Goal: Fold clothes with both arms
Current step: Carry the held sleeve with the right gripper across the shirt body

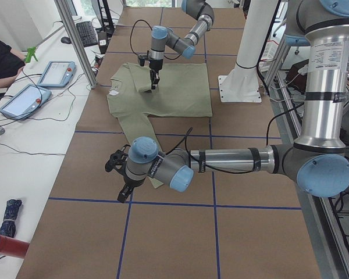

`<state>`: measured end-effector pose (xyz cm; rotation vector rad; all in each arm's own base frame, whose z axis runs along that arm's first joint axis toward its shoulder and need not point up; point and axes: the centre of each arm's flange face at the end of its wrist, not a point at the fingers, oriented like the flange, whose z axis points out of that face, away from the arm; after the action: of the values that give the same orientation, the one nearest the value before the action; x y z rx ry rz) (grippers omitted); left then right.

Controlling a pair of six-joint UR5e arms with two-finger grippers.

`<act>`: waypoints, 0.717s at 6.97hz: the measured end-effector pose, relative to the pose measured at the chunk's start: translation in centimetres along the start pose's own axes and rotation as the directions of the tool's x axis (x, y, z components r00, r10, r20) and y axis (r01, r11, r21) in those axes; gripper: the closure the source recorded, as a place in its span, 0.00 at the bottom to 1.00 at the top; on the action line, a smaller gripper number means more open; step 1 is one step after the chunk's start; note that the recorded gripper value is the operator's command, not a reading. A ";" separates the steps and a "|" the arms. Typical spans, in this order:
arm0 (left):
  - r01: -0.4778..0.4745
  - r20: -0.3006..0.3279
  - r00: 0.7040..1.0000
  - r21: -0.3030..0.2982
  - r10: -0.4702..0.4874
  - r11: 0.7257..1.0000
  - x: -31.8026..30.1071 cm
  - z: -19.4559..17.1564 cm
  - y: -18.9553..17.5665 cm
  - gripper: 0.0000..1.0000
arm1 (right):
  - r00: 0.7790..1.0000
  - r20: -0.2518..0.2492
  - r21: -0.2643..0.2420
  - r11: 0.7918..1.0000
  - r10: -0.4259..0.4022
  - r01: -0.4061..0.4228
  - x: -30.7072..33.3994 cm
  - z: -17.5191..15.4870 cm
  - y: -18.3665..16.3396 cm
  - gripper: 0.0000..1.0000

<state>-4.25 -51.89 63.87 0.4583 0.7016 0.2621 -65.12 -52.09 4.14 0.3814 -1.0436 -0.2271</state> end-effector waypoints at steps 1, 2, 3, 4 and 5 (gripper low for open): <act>0.000 0.000 1.000 -0.001 0.000 1.000 -0.1 0.2 0.0 0.00 | 1.000 0.012 0.037 0.999 0.004 -0.004 -0.8 0.7 0.8 1.00; 0.001 0.000 1.000 -0.002 -0.001 1.000 -0.2 0.3 0.0 0.00 | 1.000 0.024 0.067 0.998 0.009 -0.011 -1.3 1.2 1.3 1.00; 0.001 0.000 1.000 -0.002 -0.001 1.000 -0.3 0.4 -0.1 0.00 | 0.999 0.034 0.086 0.996 0.009 -0.012 -1.6 1.4 1.6 0.78; 0.000 0.000 1.000 0.000 0.000 1.000 -0.3 0.4 -0.3 0.00 | 0.999 0.041 0.098 0.995 0.005 -0.009 -2.0 1.5 2.0 0.02; -0.002 0.000 1.000 0.003 0.002 1.000 -0.3 0.3 -0.7 0.00 | 0.999 0.049 0.106 0.994 -0.001 -0.004 -3.0 1.5 2.4 0.00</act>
<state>-4.14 -52.71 63.90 0.4614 0.7016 0.2626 -67.85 -49.17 3.41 0.4729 -1.1069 -0.1809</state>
